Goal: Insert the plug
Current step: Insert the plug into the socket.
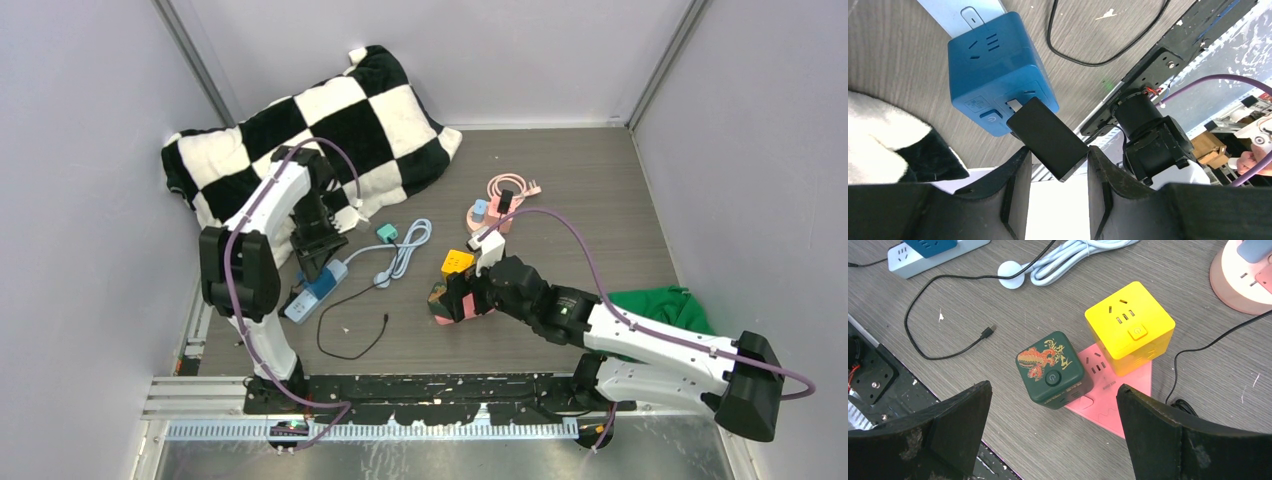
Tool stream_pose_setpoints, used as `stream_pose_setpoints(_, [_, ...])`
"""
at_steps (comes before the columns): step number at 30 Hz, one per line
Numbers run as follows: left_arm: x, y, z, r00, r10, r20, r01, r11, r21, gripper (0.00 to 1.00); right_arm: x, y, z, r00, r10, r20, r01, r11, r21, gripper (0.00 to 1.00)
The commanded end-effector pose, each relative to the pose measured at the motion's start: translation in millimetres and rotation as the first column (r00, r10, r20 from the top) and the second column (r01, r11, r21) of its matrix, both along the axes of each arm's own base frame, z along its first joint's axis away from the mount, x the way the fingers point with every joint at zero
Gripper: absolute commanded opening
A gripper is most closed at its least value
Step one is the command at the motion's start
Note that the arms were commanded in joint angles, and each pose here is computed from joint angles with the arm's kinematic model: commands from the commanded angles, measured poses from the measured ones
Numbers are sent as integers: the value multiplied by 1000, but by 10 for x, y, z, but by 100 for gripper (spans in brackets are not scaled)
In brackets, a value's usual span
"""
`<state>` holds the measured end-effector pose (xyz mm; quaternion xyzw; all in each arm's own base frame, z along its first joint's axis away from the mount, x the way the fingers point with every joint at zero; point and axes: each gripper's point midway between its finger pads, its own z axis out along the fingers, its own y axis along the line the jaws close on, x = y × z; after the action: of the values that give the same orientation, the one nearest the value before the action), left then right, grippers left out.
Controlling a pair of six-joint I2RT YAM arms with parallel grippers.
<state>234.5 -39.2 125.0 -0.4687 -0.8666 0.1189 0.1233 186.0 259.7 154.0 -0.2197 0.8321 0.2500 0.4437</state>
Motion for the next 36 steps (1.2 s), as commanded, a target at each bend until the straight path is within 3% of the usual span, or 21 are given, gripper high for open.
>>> stream_pose_setpoints(1, [1032, -9, -631, 941, -193, 277, 212, 977, -39, 0, 49, 77, 100, 1000, -4, 28, 3, 999, 42, 100])
stream_pose_setpoints(6, [891, -245, -499, 972, -88, 219, 125, 980, -158, 0, 62, 111, 96, 1000, -1, 25, 0, 999, 39, 100])
stream_pose_setpoints(11, [614, -319, -379, 992, 11, 123, 10, 985, -175, 0, 52, 146, 148, 1000, 6, 22, -7, 998, 64, 100])
stream_pose_setpoints(14, [576, -303, -292, 987, 49, 152, -25, 988, -155, 0, 43, 151, 206, 1000, 7, 26, -9, 996, 83, 100])
stream_pose_setpoints(20, [661, -285, -181, 962, 80, 260, -38, 986, -165, 0, 33, 153, 399, 999, -1, 42, -5, 990, 139, 100])
stream_pose_setpoints(25, [767, -285, -359, 955, 177, 240, -89, 937, -337, 0, 22, 149, 507, 999, -14, 33, 8, 985, 174, 100])
stream_pose_setpoints(31, [1044, -179, -372, 948, 182, 261, -86, 936, -341, 0, -25, 153, 606, 1000, 9, 25, -13, 984, 180, 100])
stream_pose_setpoints(36, [1074, -163, -487, 957, 149, 249, -53, 934, -354, 0, -1, 132, 632, 999, 2, 36, -7, 988, 157, 100])
